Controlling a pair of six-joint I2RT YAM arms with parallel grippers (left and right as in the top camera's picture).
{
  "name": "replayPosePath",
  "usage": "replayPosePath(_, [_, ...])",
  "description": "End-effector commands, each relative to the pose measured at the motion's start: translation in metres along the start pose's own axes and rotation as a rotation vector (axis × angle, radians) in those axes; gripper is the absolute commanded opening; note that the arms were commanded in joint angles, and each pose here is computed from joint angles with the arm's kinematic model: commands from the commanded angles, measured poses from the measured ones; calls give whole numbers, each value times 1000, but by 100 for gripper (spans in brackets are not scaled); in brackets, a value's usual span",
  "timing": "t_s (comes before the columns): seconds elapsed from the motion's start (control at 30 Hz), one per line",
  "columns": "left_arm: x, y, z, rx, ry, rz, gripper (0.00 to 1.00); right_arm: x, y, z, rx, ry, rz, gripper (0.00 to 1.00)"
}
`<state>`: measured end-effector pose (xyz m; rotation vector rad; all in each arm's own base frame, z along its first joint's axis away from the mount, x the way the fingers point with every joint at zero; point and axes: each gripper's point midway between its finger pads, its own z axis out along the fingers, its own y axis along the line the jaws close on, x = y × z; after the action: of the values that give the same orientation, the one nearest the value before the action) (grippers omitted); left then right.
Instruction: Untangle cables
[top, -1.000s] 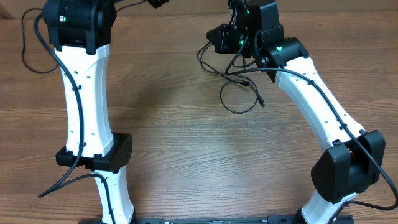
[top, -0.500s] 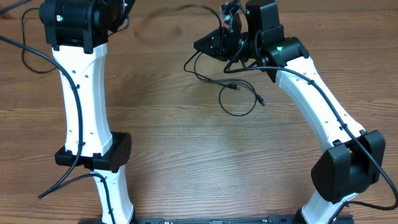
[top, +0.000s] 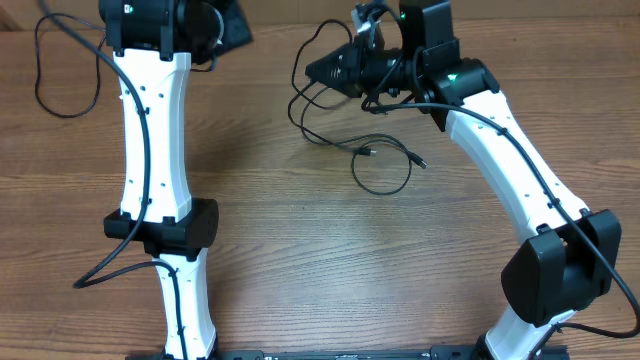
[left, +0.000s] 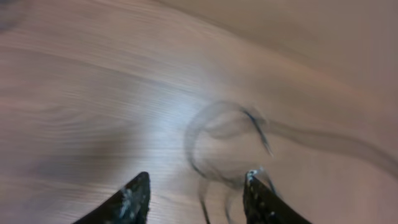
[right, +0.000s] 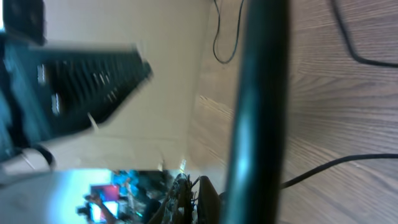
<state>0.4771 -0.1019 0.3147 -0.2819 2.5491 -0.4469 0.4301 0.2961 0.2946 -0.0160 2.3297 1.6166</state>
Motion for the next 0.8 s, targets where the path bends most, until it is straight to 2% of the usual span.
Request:
replayPosePath(0.0, [34,-70,-13,435,121,371,55,-13,-2,-10,2,-48,189,4])
replayPosePath(0.1, [39,-81,-19,521,119,445,60,-29,-14,-18,40,-122,255,4])
replayPosePath(0.23, [44,-79,-20,527,123,504,59,-45,-26,-30,75,-194,274,4])
replayPosePath(0.33, [52,-81,-21,545,132,590,60,-48,-29,-34,69,-206,351,4])
replayPosePath(0.43, [56,-84,-19,537,133,629,61,-47,-28,-34,54,-206,476,4])
replayPosePath(0.53, [59,-89,-18,548,127,665,57,-42,-24,-31,34,-182,558,4])
replayPosePath(0.77, [65,-94,-13,520,119,760,57,-34,1,-27,-58,-89,556,4])
